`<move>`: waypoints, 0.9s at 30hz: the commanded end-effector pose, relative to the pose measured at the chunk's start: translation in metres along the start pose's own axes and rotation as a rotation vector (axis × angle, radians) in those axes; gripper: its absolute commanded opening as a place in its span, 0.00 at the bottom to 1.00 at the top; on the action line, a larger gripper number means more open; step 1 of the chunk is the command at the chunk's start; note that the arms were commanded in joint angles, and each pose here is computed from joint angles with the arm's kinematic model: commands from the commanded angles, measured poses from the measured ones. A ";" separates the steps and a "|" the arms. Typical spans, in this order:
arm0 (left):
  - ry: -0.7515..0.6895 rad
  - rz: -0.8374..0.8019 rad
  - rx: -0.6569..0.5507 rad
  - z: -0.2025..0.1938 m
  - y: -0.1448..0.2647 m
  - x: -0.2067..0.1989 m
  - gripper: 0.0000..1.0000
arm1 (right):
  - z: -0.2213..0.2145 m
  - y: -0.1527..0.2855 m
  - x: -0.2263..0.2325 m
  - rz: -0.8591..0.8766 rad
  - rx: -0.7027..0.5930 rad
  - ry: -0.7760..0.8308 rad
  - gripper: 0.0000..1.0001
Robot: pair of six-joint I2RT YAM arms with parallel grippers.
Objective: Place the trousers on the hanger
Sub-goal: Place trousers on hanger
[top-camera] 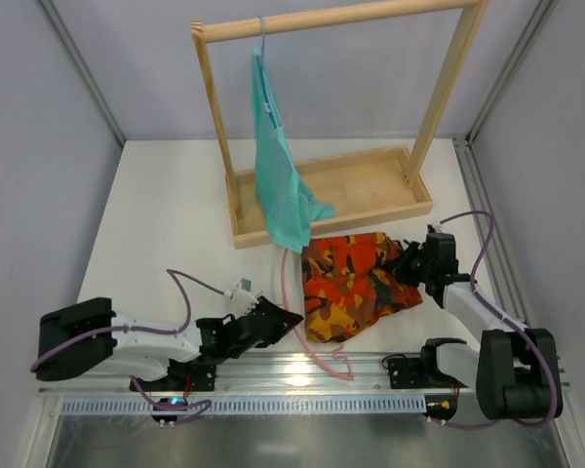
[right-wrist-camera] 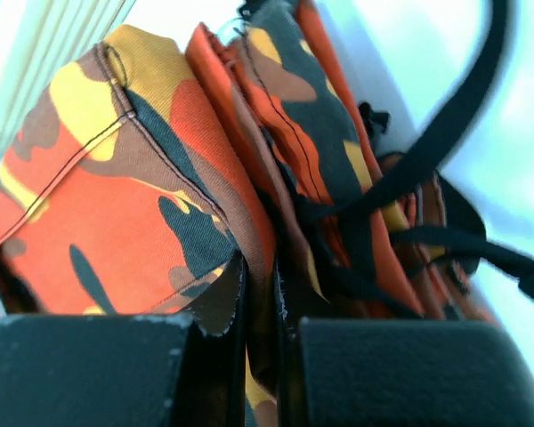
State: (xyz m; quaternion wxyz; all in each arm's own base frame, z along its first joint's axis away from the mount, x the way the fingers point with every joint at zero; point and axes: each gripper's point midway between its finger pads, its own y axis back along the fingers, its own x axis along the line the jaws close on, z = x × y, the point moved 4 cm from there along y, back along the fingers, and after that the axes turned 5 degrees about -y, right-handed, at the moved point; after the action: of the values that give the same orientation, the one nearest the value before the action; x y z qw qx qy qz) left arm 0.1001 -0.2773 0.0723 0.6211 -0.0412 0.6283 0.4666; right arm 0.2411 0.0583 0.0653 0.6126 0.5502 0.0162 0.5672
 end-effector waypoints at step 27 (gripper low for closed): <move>-0.141 0.227 -0.054 0.018 0.014 0.062 0.00 | -0.051 0.044 0.069 0.281 -0.007 0.130 0.04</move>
State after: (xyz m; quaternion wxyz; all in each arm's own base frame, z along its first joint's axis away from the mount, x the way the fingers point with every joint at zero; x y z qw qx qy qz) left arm 0.0931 -0.2378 0.0494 0.6072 0.0122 0.5927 0.5290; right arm 0.1881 0.1160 0.0778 0.5600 0.5433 0.0010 0.6256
